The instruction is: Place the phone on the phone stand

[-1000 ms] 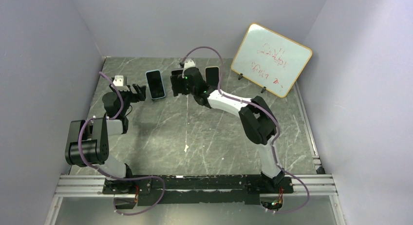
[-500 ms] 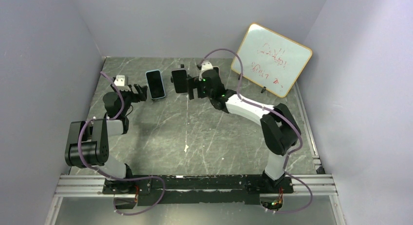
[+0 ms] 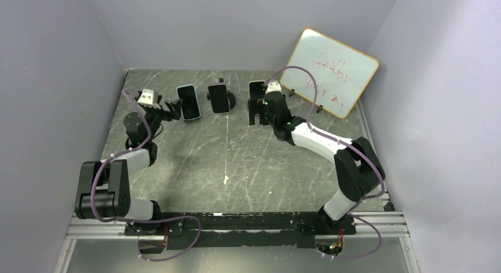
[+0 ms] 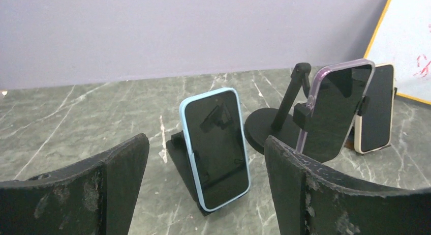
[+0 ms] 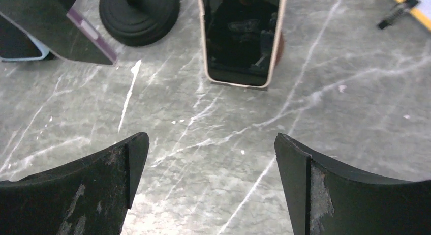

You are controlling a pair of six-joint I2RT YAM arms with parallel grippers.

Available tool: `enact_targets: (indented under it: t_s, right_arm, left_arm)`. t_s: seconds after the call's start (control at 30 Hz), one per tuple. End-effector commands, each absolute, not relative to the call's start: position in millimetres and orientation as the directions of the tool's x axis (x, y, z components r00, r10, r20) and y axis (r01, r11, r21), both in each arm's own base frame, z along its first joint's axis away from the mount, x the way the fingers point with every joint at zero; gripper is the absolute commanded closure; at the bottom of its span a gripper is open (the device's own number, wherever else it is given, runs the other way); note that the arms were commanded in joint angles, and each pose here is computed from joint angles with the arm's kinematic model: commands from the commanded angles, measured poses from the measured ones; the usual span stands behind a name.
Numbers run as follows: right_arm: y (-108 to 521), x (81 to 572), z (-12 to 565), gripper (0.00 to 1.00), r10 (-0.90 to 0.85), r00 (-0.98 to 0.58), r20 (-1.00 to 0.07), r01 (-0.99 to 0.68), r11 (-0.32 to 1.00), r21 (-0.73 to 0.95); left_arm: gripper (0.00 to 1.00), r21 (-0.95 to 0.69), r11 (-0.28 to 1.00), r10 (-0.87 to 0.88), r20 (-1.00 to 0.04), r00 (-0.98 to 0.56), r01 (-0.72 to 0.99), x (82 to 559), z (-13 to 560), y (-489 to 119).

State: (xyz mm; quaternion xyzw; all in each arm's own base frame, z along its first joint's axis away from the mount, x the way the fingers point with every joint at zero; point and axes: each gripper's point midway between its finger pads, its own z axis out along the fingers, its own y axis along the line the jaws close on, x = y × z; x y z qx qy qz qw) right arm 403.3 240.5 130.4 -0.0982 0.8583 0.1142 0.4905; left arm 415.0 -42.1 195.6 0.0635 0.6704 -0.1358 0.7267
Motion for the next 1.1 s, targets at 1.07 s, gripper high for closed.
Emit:
enact_targets:
  t_s: [1.07]
  right_arm:
    - [141.8, 416.7, 182.3, 0.03, 0.175, -0.32, -0.931, -0.023, 0.981, 0.193]
  left_arm:
    - [0.13, -0.025, 0.925, -0.09, -0.984, 0.154, 0.379, 399.9, 223.3, -64.5]
